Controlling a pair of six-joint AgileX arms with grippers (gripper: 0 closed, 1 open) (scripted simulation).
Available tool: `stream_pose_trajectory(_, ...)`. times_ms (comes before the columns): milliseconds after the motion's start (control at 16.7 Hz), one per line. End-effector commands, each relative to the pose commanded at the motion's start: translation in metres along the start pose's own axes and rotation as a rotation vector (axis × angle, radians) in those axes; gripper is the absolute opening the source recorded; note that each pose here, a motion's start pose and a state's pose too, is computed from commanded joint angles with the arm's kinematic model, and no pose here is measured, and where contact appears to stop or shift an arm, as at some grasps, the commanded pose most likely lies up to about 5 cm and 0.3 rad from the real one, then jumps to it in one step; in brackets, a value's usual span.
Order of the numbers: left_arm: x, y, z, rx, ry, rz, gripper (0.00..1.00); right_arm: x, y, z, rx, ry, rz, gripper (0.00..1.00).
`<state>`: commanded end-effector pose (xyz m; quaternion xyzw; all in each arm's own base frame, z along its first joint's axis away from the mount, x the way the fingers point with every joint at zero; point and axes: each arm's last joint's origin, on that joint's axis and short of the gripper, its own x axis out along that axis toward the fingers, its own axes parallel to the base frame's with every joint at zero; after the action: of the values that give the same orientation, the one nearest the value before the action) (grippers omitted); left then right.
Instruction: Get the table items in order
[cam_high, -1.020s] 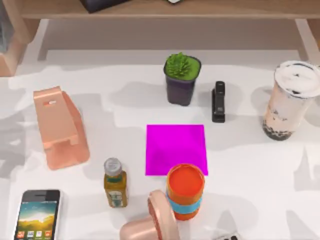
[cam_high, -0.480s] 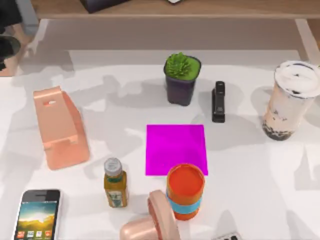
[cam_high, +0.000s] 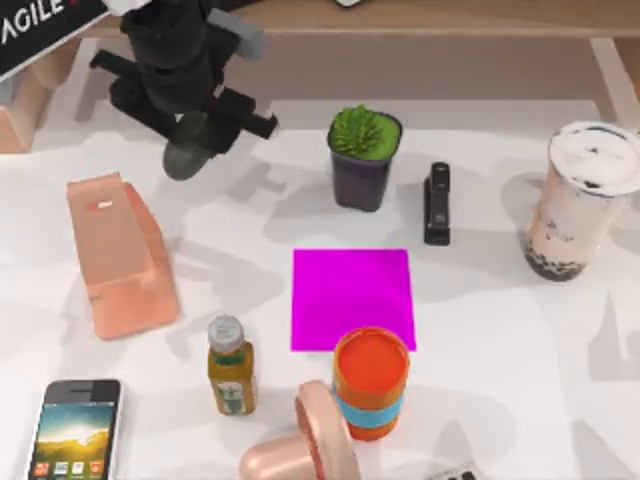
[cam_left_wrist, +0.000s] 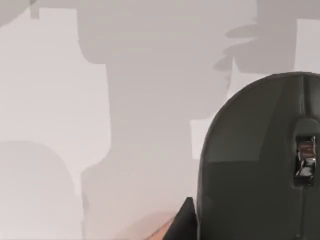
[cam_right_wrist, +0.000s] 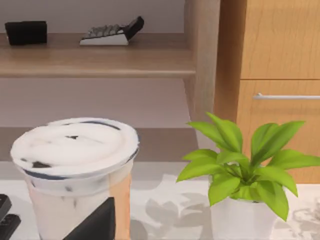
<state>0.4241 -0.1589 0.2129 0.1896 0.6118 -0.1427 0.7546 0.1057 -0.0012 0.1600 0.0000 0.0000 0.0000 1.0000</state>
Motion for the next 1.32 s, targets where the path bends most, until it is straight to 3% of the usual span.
stream_pose_trajectory(300,0.039,-0.099,-0.002,-0.283,0.154,-0.059,0.0,0.0,0.0,0.0,0.0,0.0,0.0,1.0)
stream_pose_trajectory(600,0.049,-0.162,-0.009,-0.433,0.213,-0.067,0.0,0.0,0.0,0.0,0.0,0.0,0.0,1.0)
stream_pose_trajectory(1320,0.057,-0.172,-0.012,-0.453,0.216,-0.07,0.0,0.0,0.0,0.0,0.0,0.0,0.0,1.0)
